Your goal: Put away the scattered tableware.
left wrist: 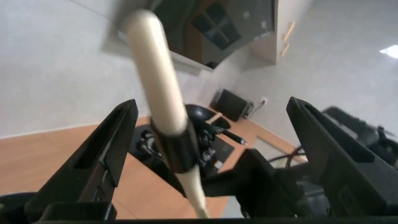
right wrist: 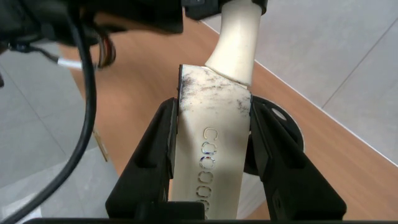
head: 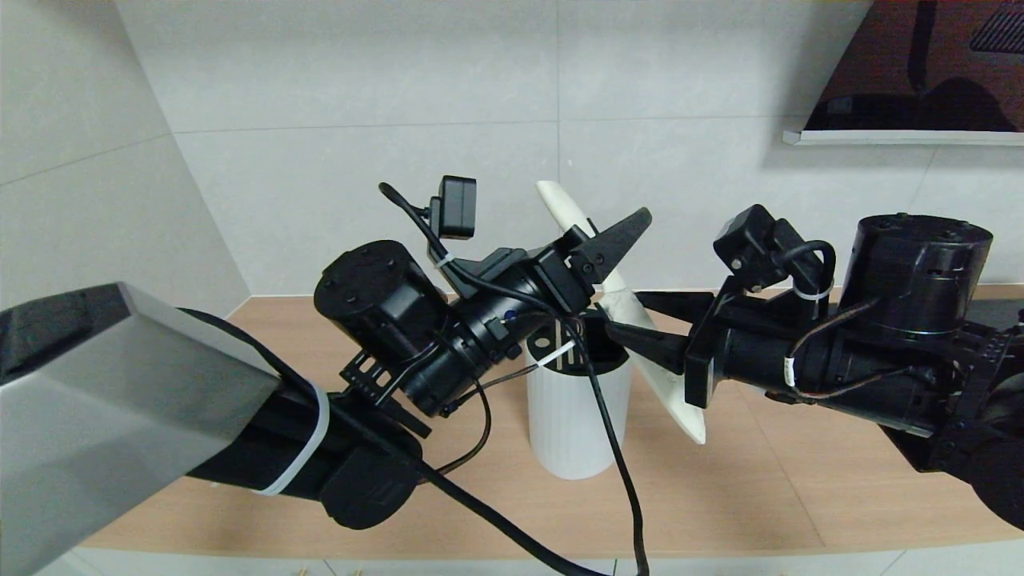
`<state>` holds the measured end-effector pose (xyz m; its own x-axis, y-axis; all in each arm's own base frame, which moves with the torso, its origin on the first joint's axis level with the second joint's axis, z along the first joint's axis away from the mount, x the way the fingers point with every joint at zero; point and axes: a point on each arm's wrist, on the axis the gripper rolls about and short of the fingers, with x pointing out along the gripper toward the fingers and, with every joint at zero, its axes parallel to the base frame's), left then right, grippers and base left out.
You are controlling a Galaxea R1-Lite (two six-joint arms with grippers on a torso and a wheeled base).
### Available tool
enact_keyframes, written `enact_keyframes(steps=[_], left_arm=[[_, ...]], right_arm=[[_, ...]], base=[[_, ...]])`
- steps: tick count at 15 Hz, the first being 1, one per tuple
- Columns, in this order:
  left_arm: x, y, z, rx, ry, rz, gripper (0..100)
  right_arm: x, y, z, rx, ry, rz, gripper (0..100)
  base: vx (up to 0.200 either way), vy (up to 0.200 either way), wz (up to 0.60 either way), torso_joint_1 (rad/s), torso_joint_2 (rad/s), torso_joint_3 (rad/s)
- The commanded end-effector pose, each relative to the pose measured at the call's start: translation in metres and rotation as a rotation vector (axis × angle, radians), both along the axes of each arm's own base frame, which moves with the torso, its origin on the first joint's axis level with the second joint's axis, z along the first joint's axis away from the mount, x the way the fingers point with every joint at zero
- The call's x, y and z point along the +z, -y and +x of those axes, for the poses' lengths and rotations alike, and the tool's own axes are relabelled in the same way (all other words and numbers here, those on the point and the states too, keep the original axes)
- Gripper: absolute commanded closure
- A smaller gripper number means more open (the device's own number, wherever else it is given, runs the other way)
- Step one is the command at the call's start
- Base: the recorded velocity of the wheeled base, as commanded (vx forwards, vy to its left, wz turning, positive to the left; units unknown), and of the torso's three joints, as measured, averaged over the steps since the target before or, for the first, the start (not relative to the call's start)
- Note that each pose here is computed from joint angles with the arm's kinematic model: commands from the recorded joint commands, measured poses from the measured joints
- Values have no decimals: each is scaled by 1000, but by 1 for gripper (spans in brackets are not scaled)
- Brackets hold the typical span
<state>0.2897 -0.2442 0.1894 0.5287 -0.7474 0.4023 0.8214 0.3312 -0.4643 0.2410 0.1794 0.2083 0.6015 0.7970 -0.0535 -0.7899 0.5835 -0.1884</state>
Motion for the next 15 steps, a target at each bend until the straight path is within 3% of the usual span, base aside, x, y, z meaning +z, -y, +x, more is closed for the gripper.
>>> enact_keyframes(steps=[1,7,8,12,13,15], left_arm=[[-5,2,2,5,-10,4,100],[1,4,0,-2,8,-12,100],[2,4,-1,-2,11,-14,100],[17,-3,-6,7,19,-10,100],[20,-5,-8,18,19,14,100],[25,-9,-8,71,44,99,100]], right_arm=[[0,0,0,1,0,0,100],[4,-4,7,-2,15,8,100],[2,-4,7,-2,6,4,0],[-4,16,-20,-45,-20,-11,0],[-4,31,-31,-70,-25,-5,0],[-3,68,-56,-148,-13,6,0]], base=[[0,0,0,0,0,0],[0,0,0,0,0,0],[0,0,0,0,0,0],[0,0,0,0,0,0],[0,0,0,0,0,0],[0,0,0,0,0,0]])
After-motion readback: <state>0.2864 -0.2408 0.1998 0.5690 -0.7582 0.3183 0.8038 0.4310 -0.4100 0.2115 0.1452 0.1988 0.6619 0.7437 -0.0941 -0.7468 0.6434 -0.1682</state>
